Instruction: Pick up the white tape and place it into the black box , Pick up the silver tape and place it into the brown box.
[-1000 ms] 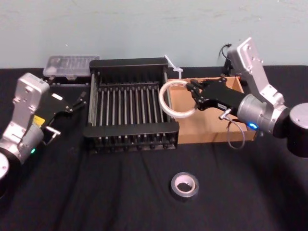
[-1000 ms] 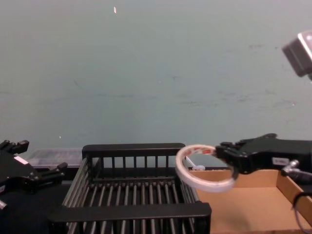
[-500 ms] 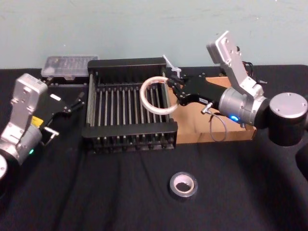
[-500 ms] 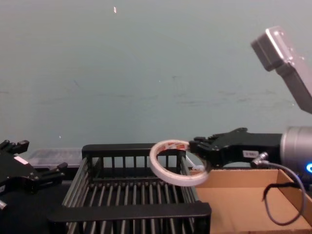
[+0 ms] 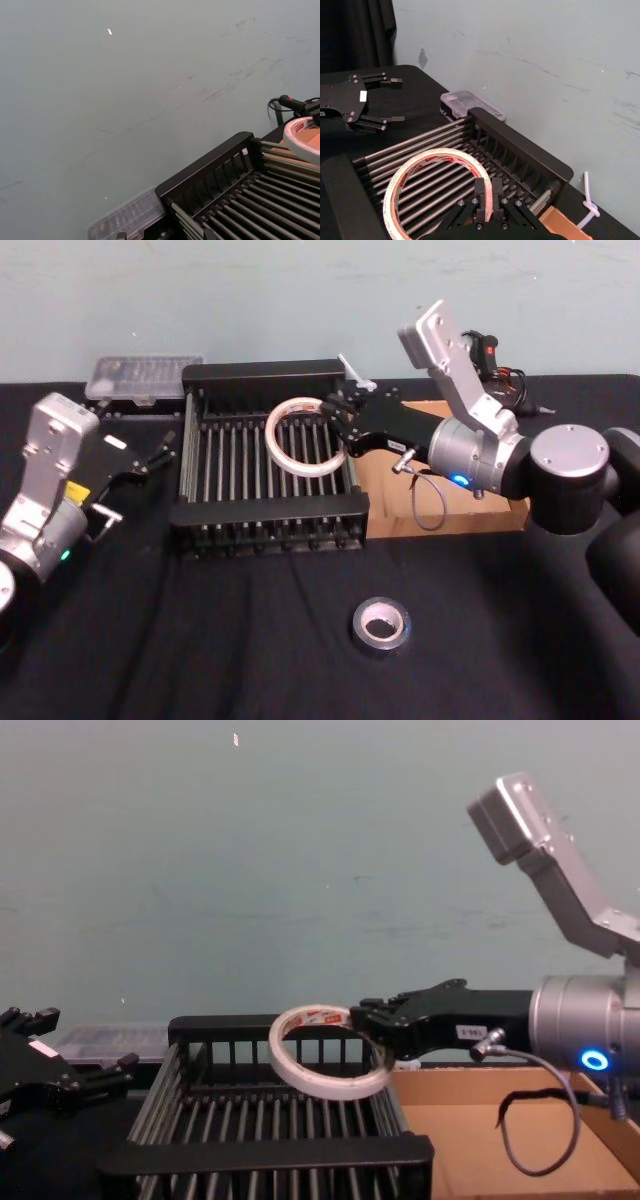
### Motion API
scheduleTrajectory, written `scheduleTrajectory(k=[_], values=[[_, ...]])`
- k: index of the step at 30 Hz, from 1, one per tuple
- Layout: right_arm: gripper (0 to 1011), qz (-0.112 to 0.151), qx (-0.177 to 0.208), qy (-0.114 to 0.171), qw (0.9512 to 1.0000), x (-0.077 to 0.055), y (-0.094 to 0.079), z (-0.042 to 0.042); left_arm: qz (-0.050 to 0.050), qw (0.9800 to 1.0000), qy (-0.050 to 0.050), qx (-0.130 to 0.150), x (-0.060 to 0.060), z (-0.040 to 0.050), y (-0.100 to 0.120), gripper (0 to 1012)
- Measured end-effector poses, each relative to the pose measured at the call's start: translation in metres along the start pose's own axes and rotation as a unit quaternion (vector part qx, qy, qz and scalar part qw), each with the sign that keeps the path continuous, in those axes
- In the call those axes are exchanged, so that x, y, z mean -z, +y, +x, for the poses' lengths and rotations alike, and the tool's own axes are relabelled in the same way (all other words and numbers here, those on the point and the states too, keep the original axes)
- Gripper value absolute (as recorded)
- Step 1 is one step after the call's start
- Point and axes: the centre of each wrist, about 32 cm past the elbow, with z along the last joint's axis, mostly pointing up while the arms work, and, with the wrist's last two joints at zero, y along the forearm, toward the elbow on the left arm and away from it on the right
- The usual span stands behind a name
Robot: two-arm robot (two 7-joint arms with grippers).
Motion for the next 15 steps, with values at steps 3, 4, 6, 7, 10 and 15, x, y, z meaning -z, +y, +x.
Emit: scheduleTrajectory(k=[3, 4, 6, 7, 10, 15], values=[[91, 0.0, 0.0, -0.001, 1.0, -0.0001, 0.0012, -0.0002, 0.0, 1.0, 0.0, 0.0, 0.0, 0.0, 0.0, 1001], [91, 0.0, 0.0, -0.001, 1.0, -0.0002, 0.0011, -0.0001, 0.0, 1.0, 0.0, 0.0, 0.0, 0.0, 0.0, 1001], [91, 0.0, 0.001, -0.002, 1.0, -0.0003, 0.0007, 0.0001, 0.0, 1.0, 0.0, 0.0, 0.0, 0.0, 0.0, 1001], [91, 0.0, 0.001, -0.002, 1.0, -0.0003, 0.0005, 0.0001, 0.0, 1.0, 0.0, 0.0, 0.0, 0.0, 0.0, 1001], [91, 0.0, 0.001, -0.001, 1.0, -0.0001, 0.0001, 0.0002, 0.0, 1.0, 0.0, 0.0, 0.0, 0.0, 0.0, 1001], [91, 0.0, 0.001, -0.001, 1.0, -0.0001, -0.0004, 0.0003, 0.0, 1.0, 0.0, 0.0, 0.0, 0.0, 0.0, 1001]])
